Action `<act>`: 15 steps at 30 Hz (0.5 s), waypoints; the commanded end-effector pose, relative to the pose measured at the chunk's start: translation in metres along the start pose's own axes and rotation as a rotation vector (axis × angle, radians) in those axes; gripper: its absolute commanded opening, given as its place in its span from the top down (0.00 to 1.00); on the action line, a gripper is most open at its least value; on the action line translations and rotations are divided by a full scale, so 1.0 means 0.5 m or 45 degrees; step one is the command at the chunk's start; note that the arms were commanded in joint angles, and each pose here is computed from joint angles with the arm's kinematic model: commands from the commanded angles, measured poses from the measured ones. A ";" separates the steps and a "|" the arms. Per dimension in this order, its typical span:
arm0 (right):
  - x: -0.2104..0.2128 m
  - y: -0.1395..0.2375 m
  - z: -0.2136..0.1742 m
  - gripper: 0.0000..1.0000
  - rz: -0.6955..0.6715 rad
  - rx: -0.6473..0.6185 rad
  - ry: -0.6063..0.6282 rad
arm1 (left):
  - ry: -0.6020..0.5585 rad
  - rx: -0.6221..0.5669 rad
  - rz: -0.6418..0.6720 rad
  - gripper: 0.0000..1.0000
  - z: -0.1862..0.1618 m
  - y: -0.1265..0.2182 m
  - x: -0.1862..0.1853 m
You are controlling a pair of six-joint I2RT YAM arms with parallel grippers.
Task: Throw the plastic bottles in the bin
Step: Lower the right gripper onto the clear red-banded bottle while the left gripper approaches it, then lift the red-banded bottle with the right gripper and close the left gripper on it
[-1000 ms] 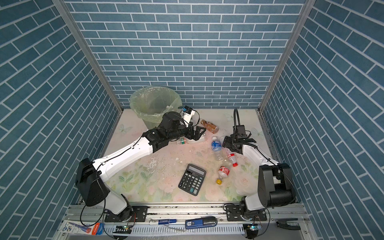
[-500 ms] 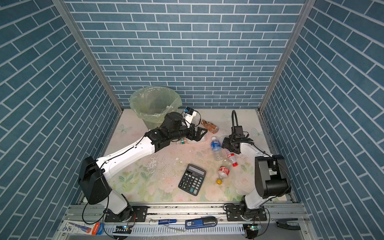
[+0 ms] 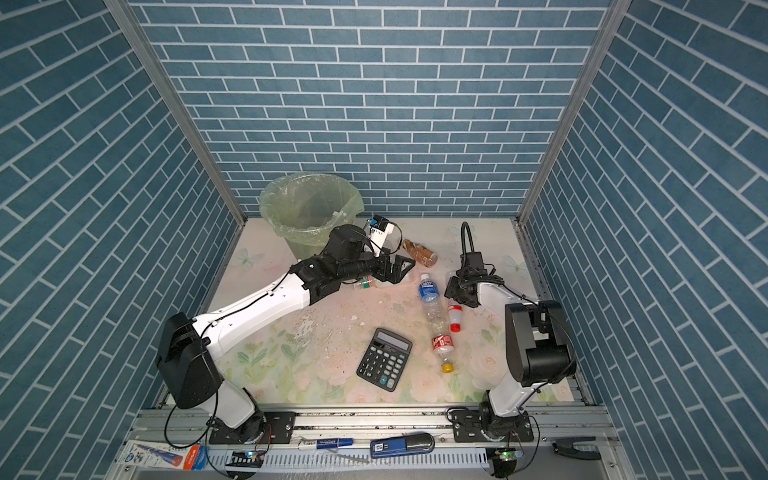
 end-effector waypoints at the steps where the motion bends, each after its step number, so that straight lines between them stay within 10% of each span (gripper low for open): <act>1: -0.002 0.006 0.038 0.47 -0.029 -0.050 -0.019 | 0.002 0.032 -0.008 0.01 -0.019 -0.011 0.002; 15: 0.090 0.181 0.212 0.55 0.202 -0.349 -0.069 | 0.106 0.053 -0.096 0.01 -0.032 -0.045 -0.005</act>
Point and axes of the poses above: each gripper's point midway between its finger pads, its own y axis back along the fingers, its own x axis along the line the jaws close on, z = x × y, the point moved 3 cm from there along y, back along the fingers, and after that the axes turned 8 degrees about y, right-handed, at the moved point
